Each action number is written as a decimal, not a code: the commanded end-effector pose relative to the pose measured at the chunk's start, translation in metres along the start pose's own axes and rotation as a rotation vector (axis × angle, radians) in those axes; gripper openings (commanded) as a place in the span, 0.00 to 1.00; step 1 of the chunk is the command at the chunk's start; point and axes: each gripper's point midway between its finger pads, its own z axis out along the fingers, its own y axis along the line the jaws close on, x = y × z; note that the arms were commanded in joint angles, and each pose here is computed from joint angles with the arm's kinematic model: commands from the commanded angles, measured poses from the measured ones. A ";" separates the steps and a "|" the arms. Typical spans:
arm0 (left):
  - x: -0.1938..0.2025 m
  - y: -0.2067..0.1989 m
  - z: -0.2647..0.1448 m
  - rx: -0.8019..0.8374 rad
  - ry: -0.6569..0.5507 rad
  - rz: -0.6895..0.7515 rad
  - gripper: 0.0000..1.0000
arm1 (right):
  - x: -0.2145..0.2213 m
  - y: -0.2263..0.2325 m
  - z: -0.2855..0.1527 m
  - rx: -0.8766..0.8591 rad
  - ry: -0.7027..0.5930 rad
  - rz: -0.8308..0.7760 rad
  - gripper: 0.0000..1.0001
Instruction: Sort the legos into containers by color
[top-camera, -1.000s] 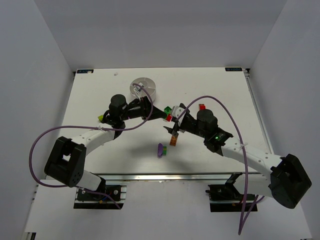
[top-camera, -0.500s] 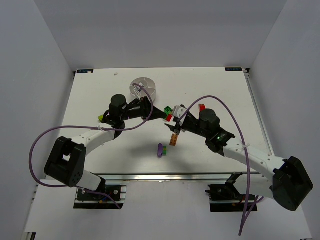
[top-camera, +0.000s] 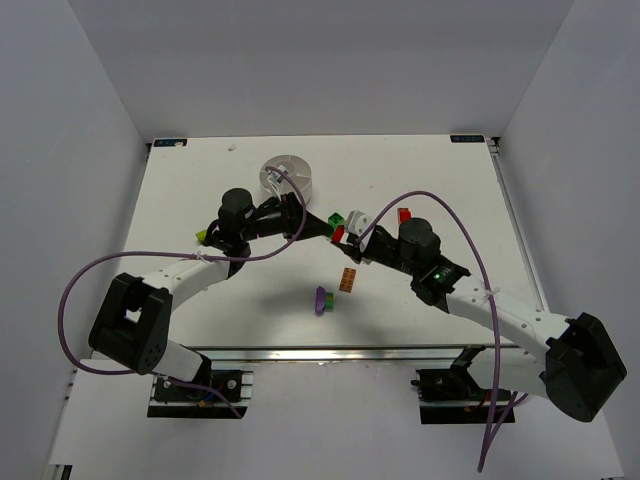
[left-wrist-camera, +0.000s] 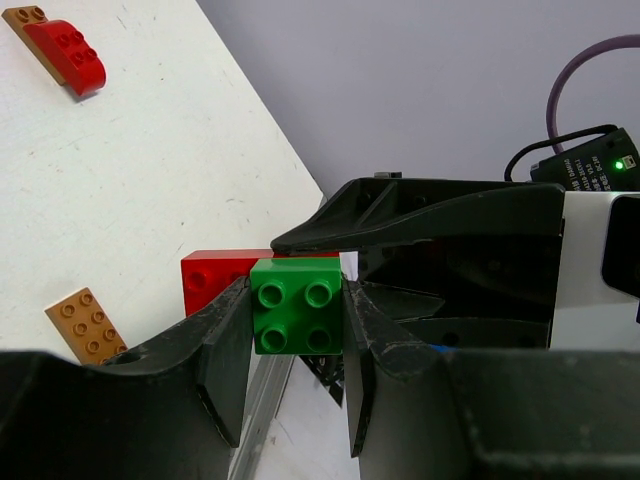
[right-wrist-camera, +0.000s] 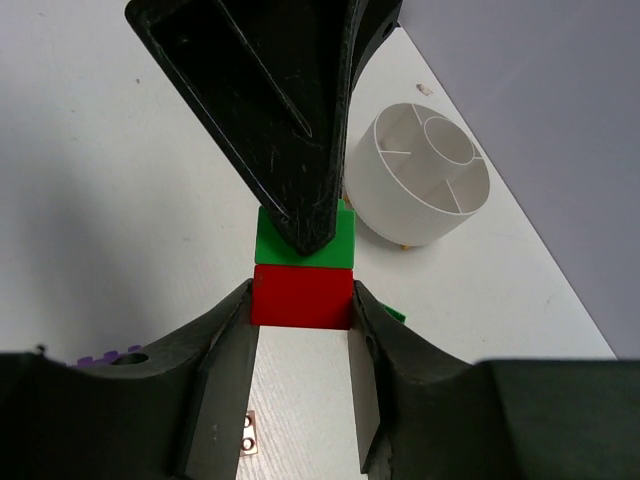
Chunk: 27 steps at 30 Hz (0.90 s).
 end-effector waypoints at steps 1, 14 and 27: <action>-0.010 -0.015 0.001 0.031 -0.011 0.052 0.00 | -0.021 -0.009 -0.003 0.029 -0.067 -0.017 0.27; -0.055 0.012 -0.030 -0.046 -0.169 0.031 0.00 | -0.014 -0.018 -0.008 0.031 -0.046 -0.008 0.00; -0.103 0.108 -0.070 -0.451 -0.308 0.043 0.00 | -0.023 -0.020 -0.014 0.014 -0.063 0.030 0.00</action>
